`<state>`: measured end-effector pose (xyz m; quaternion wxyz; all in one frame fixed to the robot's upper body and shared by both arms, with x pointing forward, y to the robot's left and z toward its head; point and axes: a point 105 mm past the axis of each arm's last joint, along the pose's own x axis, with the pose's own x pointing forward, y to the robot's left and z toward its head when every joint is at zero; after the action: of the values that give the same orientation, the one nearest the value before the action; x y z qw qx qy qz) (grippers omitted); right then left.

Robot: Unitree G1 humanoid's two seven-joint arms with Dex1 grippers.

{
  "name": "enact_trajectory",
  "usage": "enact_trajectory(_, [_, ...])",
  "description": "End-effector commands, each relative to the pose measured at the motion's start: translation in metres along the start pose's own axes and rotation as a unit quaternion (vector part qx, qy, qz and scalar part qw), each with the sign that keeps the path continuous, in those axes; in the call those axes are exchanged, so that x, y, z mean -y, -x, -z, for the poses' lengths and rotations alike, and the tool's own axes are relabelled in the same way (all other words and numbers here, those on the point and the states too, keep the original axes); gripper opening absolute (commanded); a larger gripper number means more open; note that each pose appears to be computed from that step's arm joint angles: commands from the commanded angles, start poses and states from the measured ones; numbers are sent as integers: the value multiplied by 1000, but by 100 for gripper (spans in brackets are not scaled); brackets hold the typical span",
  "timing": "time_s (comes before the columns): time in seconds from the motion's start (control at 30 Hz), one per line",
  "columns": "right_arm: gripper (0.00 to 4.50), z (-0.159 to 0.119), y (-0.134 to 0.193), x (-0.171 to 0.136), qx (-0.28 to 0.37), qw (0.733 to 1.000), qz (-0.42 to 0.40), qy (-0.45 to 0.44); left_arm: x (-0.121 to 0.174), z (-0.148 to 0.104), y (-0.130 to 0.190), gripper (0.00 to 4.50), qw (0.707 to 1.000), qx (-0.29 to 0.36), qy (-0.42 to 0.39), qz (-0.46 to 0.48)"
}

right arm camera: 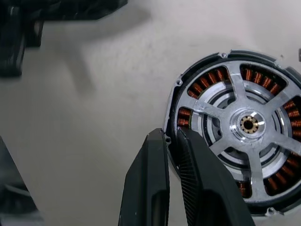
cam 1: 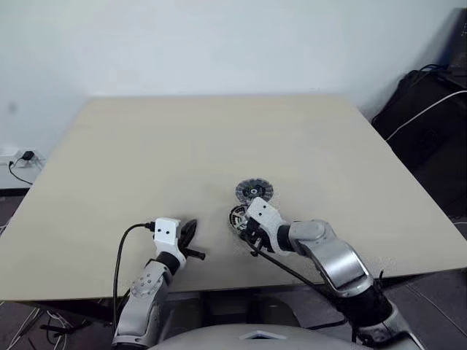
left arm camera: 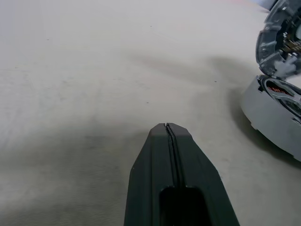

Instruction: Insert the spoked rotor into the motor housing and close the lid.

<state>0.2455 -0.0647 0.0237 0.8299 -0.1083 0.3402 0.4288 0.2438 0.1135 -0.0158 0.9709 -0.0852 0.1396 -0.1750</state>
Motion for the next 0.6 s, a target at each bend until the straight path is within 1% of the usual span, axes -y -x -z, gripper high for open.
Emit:
enact_trajectory(0.03, [6, -18, 5, 3, 35, 999, 26, -4, 4, -4, -5, 0, 1000, 5, -4, 13])
enact_trajectory(0.13, [6, -21, 1, -4, 43, 999, 6, 2, 3, -4, -6, 0, 1000, 3, -6, 16])
enact_trajectory(0.17, [77, -24, 1, -5, 48, 999, 1, 6, 3, -4, -7, 0, 1000, 2, -7, 17])
enact_trajectory(0.2, [100, -27, 2, -7, 52, 999, -6, 15, 2, -4, -7, 0, 1000, 1, -7, 17])
enact_trajectory(0.3, [196, -36, 8, -9, 57, 997, -20, 50, 1, -4, -7, 0, 1000, 0, -8, 16])
enact_trajectory(0.4, [196, -43, 16, -11, 55, 993, -44, 97, 0, -3, -7, 0, 1000, -1, -8, 15])
enact_trajectory(0.47, [196, -47, 21, -10, 51, 986, -59, 145, 0, -3, -7, 0, 1000, -2, -8, 14])
enact_trajectory(0.53, [196, -47, 26, -6, 33, 965, -62, 254, -1, -3, -6, 0, 1000, -1, -6, 12])
enact_trajectory(0.6, [196, -41, 28, -2, 12, 944, -67, 323, -1, -3, -6, 0, 1000, 0, -5, 10])
